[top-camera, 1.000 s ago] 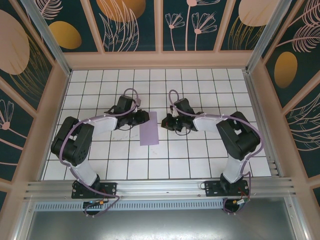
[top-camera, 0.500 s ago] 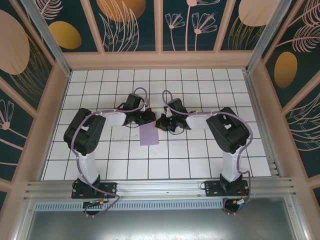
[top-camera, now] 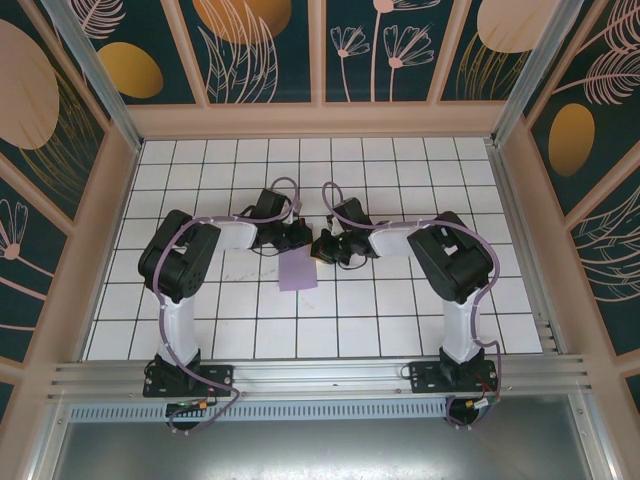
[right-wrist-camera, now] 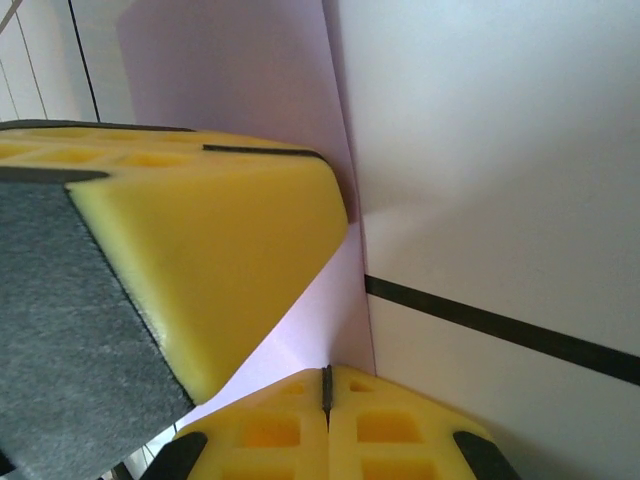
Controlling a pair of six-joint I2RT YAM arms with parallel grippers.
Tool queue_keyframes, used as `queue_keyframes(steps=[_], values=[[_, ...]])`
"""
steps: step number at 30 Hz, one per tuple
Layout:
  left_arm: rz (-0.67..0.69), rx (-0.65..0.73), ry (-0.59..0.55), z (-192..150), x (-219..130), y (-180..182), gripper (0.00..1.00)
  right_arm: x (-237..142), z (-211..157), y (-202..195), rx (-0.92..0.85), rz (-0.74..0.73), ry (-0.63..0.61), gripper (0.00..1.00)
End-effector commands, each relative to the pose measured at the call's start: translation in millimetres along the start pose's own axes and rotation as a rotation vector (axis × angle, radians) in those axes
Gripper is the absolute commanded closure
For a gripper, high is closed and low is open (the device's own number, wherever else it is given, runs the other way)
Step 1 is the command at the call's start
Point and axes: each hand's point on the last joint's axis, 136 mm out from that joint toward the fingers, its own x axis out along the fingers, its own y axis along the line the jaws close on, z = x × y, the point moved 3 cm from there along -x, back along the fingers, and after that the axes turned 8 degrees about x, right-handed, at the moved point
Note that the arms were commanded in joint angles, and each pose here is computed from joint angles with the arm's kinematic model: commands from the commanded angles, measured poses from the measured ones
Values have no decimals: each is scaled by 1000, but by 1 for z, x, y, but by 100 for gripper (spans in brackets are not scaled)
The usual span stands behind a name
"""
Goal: Fold a paper plane with a square sheet of paper (pick it up from the middle)
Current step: Fold the square sheet of paper in half at the center of the table.
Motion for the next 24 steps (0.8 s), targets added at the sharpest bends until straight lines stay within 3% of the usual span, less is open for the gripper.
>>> queue_keyframes(steps=[1, 12, 24], values=[[32, -23, 18, -2, 5, 7, 95, 6, -2, -6, -8, -35, 22, 100], [192, -76, 34, -17, 8, 40, 100, -1, -30, -3, -59, -54, 90, 100], [244, -95, 29, -20, 8, 51, 100, -9, -74, -18, -38, -90, 151, 100]])
